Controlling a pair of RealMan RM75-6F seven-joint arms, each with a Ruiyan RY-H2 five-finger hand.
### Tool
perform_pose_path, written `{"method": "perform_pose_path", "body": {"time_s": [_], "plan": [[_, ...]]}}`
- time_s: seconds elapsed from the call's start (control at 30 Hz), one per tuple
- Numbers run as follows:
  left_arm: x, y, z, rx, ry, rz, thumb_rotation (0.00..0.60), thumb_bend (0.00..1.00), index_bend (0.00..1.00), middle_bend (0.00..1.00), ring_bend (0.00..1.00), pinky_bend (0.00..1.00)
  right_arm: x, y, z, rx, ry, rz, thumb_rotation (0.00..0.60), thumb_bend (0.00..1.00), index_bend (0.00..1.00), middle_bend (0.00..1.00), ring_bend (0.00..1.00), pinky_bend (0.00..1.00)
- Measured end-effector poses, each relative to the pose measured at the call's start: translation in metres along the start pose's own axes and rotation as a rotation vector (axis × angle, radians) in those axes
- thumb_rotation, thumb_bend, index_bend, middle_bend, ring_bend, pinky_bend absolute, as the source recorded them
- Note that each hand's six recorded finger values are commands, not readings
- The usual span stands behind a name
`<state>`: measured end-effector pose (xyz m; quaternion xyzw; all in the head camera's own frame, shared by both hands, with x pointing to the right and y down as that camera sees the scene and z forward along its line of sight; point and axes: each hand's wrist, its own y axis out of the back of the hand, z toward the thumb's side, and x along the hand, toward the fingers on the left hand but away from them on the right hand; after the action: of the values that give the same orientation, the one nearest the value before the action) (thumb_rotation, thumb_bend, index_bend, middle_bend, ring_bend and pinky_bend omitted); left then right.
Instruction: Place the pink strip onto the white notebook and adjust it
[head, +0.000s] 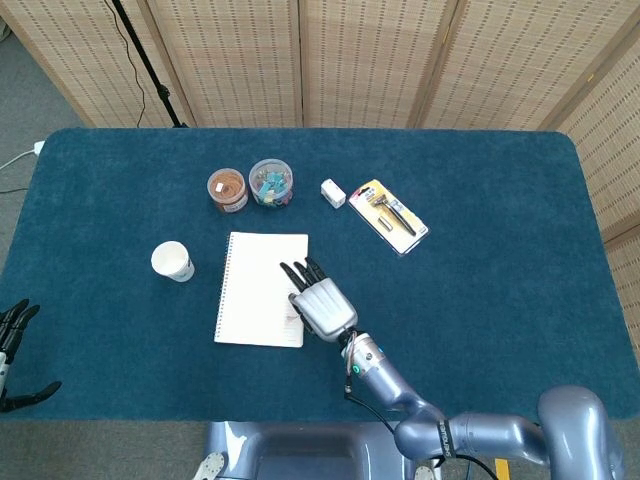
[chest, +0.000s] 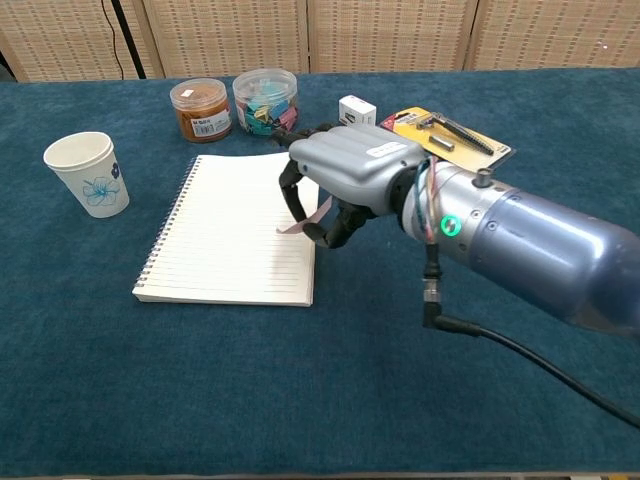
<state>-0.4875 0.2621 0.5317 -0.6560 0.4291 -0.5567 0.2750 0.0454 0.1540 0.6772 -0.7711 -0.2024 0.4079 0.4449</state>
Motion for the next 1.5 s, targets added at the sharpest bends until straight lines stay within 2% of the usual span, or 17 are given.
{"method": "perform_pose_path", "body": {"time_s": [0.23, 0.63, 0.9, 1.13, 1.23, 1.3, 1.37, 1.43, 1.5], "plan": [[0.002, -0.002, 0.0, 0.002, 0.002, -0.012, 0.6, 0.0, 0.0, 0.0, 0.0, 0.0, -0.016, -0.009, 0.02, 0.02, 0.01, 0.009, 0.6, 0.54, 0.58, 0.0, 0.0, 0.0], [0.005, -0.001, -0.001, -0.002, 0.004, -0.02, 0.6, 0.0, 0.0, 0.0, 0.0, 0.0, -0.033, -0.024, 0.037, 0.034, 0.016, 0.001, 0.6, 0.54, 0.59, 0.0, 0.0, 0.0], [0.005, 0.0, -0.003, -0.009, 0.006, -0.022, 0.6, 0.0, 0.0, 0.0, 0.0, 0.0, -0.046, -0.016, 0.05, 0.035, 0.031, -0.036, 0.6, 0.54, 0.59, 0.0, 0.0, 0.0], [0.005, 0.0, -0.003, -0.014, 0.003, -0.028, 0.6, 0.0, 0.0, 0.0, 0.0, 0.0, -0.057, -0.017, 0.045, 0.078, -0.004, -0.037, 0.6, 0.54, 0.57, 0.0, 0.0, 0.0], [0.005, 0.001, -0.004, -0.015, 0.003, -0.024, 0.6, 0.0, 0.0, 0.0, 0.0, 0.0, -0.06, -0.02, 0.041, 0.094, -0.026, -0.025, 0.6, 0.54, 0.48, 0.0, 0.0, 0.0], [0.005, 0.001, -0.004, -0.016, 0.004, -0.026, 0.6, 0.0, 0.0, 0.0, 0.0, 0.0, -0.06, -0.022, 0.039, 0.104, -0.036, -0.018, 0.6, 0.54, 0.36, 0.0, 0.0, 0.0], [0.005, 0.0, -0.004, -0.015, 0.004, -0.029, 0.6, 0.0, 0.0, 0.0, 0.0, 0.0, -0.06, -0.024, 0.036, 0.108, -0.044, -0.009, 0.6, 0.51, 0.19, 0.0, 0.0, 0.0], [0.005, 0.0, -0.003, -0.015, 0.004, -0.028, 0.6, 0.0, 0.0, 0.0, 0.0, 0.0, -0.059, -0.023, 0.036, 0.106, -0.047, -0.01, 0.6, 0.46, 0.09, 0.0, 0.0, 0.0], [0.005, 0.0, -0.003, -0.015, 0.004, -0.028, 0.6, 0.0, 0.0, 0.0, 0.0, 0.0, -0.058, -0.02, 0.036, 0.103, -0.049, -0.019, 0.6, 0.45, 0.05, 0.0, 0.0, 0.0]]}}
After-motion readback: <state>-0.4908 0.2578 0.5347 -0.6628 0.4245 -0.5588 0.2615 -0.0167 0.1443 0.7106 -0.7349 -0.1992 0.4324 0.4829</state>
